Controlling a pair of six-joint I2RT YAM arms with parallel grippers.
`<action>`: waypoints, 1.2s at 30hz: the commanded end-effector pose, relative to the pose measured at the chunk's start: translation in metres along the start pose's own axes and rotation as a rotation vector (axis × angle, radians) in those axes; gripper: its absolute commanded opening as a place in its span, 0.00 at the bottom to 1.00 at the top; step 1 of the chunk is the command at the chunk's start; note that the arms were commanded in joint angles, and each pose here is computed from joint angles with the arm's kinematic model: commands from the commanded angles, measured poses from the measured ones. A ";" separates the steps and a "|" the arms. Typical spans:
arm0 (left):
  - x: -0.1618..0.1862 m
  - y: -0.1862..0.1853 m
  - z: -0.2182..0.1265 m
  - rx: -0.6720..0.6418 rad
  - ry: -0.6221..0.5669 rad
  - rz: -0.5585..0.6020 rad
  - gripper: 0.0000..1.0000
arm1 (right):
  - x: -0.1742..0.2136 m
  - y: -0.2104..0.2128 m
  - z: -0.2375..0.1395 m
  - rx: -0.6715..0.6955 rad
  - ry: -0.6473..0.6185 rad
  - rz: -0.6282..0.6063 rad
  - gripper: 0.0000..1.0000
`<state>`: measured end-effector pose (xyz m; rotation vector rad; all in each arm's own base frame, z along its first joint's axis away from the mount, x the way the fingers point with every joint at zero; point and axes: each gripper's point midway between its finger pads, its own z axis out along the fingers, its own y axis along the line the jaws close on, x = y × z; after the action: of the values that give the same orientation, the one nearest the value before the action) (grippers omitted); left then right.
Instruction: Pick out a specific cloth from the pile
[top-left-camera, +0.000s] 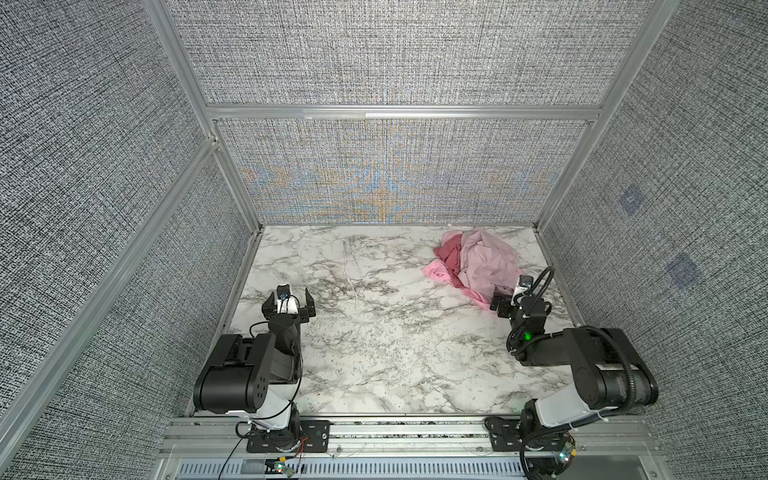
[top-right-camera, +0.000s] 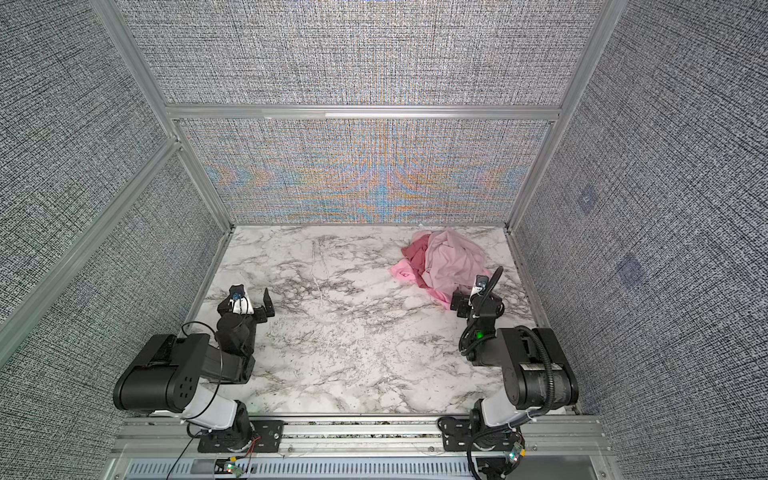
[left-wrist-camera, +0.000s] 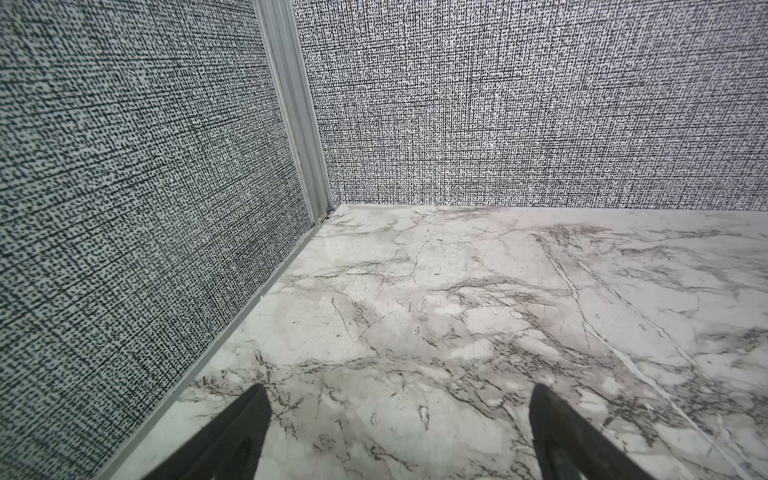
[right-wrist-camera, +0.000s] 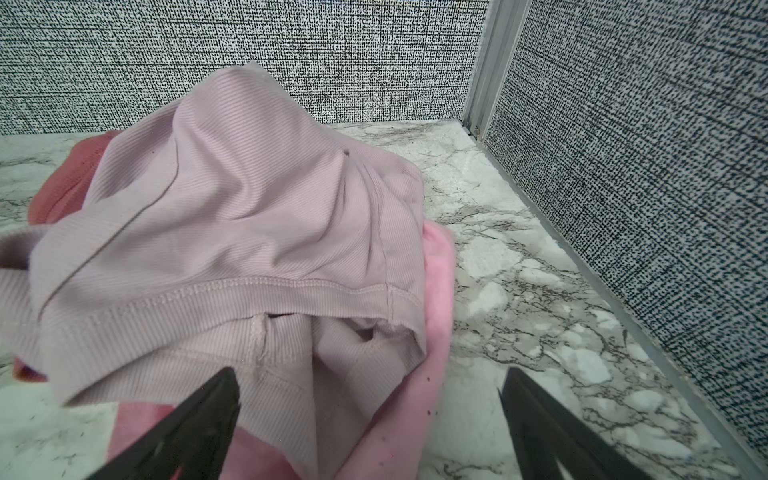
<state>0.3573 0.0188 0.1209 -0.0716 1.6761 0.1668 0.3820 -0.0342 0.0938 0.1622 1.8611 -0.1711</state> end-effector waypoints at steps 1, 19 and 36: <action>-0.011 0.000 0.000 0.001 -0.042 -0.013 0.99 | -0.006 0.001 0.001 -0.006 -0.021 0.008 0.99; -0.010 -0.001 0.001 0.001 -0.038 -0.013 0.99 | -0.005 0.001 0.004 -0.029 -0.004 0.022 0.99; -0.100 -0.024 -0.004 0.067 0.024 -0.242 0.68 | -0.111 0.081 -0.037 -0.147 0.115 -0.084 0.84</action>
<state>0.3684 0.0023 0.2506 -0.1740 1.5096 0.0269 0.4068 0.0371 0.2422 0.0381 1.7837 -0.0368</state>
